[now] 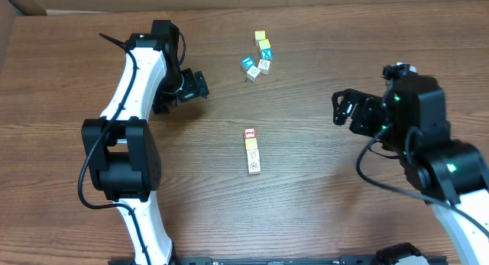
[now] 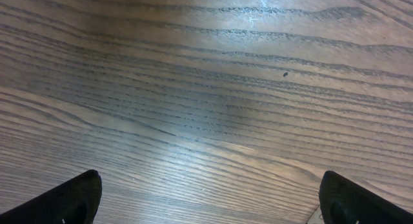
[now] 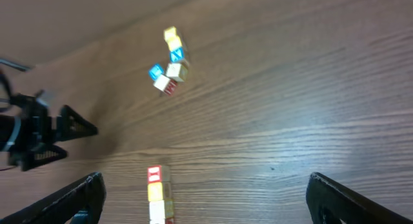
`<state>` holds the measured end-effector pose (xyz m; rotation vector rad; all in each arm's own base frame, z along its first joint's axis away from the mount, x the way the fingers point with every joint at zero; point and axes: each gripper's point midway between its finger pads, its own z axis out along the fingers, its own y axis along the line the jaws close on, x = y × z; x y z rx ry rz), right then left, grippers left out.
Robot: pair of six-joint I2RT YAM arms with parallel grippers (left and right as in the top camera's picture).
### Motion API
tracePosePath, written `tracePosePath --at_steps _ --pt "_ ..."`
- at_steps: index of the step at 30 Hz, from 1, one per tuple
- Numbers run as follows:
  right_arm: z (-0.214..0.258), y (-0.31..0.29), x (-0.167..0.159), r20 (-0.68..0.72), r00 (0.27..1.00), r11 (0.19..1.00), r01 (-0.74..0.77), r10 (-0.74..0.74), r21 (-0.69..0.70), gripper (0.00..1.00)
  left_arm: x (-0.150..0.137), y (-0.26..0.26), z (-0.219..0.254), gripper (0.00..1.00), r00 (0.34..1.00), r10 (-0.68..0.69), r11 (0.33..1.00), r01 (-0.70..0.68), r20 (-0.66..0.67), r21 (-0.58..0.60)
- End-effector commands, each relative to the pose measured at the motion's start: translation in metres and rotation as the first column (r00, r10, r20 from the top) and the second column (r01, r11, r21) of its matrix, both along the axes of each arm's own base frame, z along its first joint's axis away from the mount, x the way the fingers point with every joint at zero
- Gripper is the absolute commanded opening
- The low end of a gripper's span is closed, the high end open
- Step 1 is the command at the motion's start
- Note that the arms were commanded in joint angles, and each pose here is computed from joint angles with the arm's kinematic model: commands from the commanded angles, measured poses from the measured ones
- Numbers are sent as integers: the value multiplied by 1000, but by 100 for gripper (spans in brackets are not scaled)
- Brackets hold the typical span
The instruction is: Flip 4 blocks
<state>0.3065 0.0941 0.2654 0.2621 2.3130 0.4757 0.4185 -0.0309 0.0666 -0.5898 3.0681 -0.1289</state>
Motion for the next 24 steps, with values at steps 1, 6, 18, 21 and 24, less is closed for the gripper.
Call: tracePosePath --at_steps 1,6,18,21,24 --pt "25 -3 -7 77 997 1000 -2 1 13 100 5 0 3 100 1000 4 1000 -4 14 6" --pt "53 -8 -25 171 985 999 -5 -2 38 100 5 0 3 100 1000 4 1000 -4 14 6" --pt "108 -37 -104 392 918 996 21 -52 83 100 5 0 3 100 1000 4 1000 -4 15 6" --pt "117 -44 -118 445 893 996 30 -63 80 100 5 0 3 100 1000 4 1000 -4 14 6" --pt "116 -54 -130 481 872 995 60 -90 76 100 5 0 3 100 1000 4 1000 -4 14 6"
